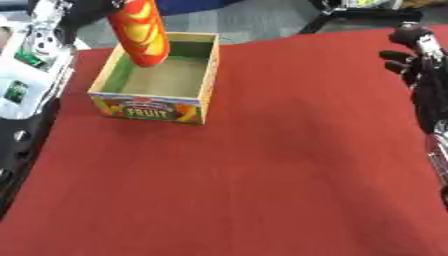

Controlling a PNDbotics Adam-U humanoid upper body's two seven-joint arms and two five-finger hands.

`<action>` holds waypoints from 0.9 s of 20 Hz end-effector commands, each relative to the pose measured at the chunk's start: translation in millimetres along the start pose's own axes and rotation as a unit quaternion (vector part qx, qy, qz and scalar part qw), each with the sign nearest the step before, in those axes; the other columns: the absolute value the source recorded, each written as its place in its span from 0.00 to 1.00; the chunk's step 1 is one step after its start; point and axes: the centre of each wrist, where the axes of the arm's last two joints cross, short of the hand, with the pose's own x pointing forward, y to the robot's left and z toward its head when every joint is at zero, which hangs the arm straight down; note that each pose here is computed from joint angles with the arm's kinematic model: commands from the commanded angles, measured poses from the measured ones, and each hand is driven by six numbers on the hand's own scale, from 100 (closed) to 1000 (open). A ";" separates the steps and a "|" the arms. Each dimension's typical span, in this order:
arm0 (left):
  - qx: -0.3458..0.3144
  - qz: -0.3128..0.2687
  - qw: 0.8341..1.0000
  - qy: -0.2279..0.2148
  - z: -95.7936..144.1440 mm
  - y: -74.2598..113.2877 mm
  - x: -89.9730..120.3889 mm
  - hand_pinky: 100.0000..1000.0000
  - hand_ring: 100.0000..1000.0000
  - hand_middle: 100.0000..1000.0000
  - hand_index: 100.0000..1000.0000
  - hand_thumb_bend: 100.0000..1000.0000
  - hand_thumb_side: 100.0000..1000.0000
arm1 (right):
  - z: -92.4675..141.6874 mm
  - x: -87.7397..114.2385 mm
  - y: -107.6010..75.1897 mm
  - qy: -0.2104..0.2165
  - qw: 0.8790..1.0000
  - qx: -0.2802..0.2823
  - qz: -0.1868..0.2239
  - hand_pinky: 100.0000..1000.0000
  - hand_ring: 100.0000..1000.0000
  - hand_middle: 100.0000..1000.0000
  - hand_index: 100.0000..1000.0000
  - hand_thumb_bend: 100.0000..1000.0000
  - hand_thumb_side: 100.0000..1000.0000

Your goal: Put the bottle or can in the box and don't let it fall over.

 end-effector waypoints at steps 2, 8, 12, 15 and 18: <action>0.042 -0.010 0.999 -0.009 -14.3 12.5 1.9 0.90 0.55 0.28 0.49 0.11 0.36 | -6.7 13.5 -2.5 -0.025 1.000 0.004 0.007 0.89 0.81 0.86 0.85 0.00 0.90; 0.066 -0.015 0.998 0.001 -24.9 6.3 -18.2 0.92 0.59 0.37 0.57 0.19 0.38 | -10.1 17.8 2.0 -0.032 0.999 0.013 0.001 0.89 0.81 0.86 0.85 0.00 0.90; 0.071 -0.021 0.997 0.017 -25.3 3.5 -35.8 0.97 0.72 0.58 0.73 0.36 0.43 | -9.9 17.3 3.0 -0.031 0.999 0.015 -0.001 0.89 0.81 0.86 0.85 0.00 0.90; 0.047 -0.037 0.998 0.028 -22.6 3.1 -46.3 1.00 0.81 0.73 0.84 0.64 0.58 | -9.3 16.3 3.2 -0.029 0.999 0.015 -0.002 0.89 0.81 0.86 0.85 0.00 0.90; 0.023 -0.055 0.997 0.044 -20.4 5.7 -53.7 1.00 0.83 0.77 0.87 0.74 0.62 | -8.7 15.4 3.5 -0.028 0.999 0.015 -0.003 0.89 0.81 0.86 0.85 0.00 0.91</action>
